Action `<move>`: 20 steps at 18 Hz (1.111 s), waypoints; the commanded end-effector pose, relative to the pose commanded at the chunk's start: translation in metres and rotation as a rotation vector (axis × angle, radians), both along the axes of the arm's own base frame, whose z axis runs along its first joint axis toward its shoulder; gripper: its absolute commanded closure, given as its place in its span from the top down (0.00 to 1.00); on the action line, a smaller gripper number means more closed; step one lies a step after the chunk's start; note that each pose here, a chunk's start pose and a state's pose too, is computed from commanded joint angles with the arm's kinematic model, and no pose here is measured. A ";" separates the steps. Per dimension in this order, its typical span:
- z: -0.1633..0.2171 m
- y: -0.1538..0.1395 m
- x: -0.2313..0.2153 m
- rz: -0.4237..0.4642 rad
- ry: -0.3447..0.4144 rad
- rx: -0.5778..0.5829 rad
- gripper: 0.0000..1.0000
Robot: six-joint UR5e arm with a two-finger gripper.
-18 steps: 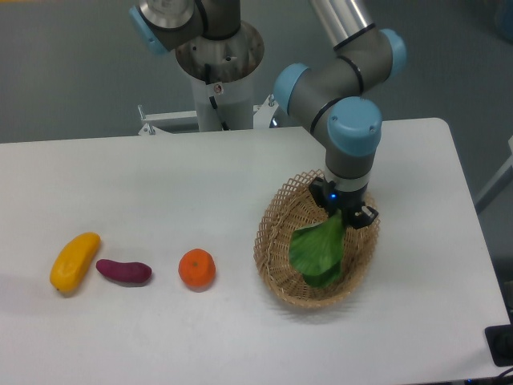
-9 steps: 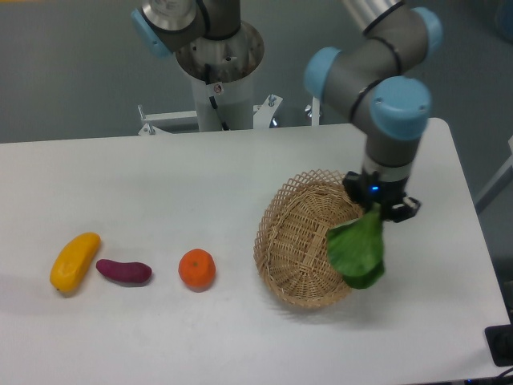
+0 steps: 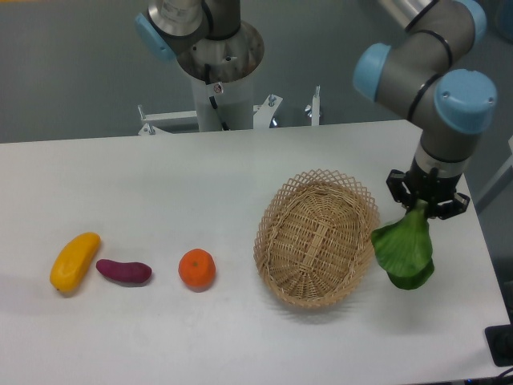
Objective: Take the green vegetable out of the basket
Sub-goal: 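Lift the bok choy up and out over the basket rim, then hold the lifted bok choy beside the basket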
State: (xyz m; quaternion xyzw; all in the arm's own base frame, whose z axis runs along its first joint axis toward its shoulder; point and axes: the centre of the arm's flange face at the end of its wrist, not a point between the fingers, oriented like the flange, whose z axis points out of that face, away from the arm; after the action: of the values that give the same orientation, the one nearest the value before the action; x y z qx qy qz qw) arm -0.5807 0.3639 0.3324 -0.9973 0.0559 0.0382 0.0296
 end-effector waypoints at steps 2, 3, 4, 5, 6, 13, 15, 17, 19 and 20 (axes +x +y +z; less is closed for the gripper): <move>0.000 -0.002 -0.003 -0.017 -0.012 0.012 0.02; 0.000 -0.003 -0.004 -0.013 -0.015 0.025 0.02; 0.000 -0.007 -0.007 -0.006 -0.018 0.030 0.02; 0.000 -0.007 -0.007 -0.006 -0.018 0.029 0.03; 0.000 -0.007 -0.007 -0.006 -0.016 0.030 0.03; 0.000 -0.008 -0.008 -0.047 -0.011 0.022 0.03; 0.000 -0.009 -0.008 -0.045 -0.011 0.022 0.03; 0.002 -0.008 -0.008 -0.048 -0.008 0.022 0.03; 0.001 -0.008 -0.008 -0.056 -0.009 0.021 0.03; 0.002 -0.009 -0.008 -0.059 -0.007 0.021 0.03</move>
State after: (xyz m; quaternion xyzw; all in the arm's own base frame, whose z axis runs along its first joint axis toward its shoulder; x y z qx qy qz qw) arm -0.5886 0.3544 0.3348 -0.9949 0.0847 0.0344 0.0414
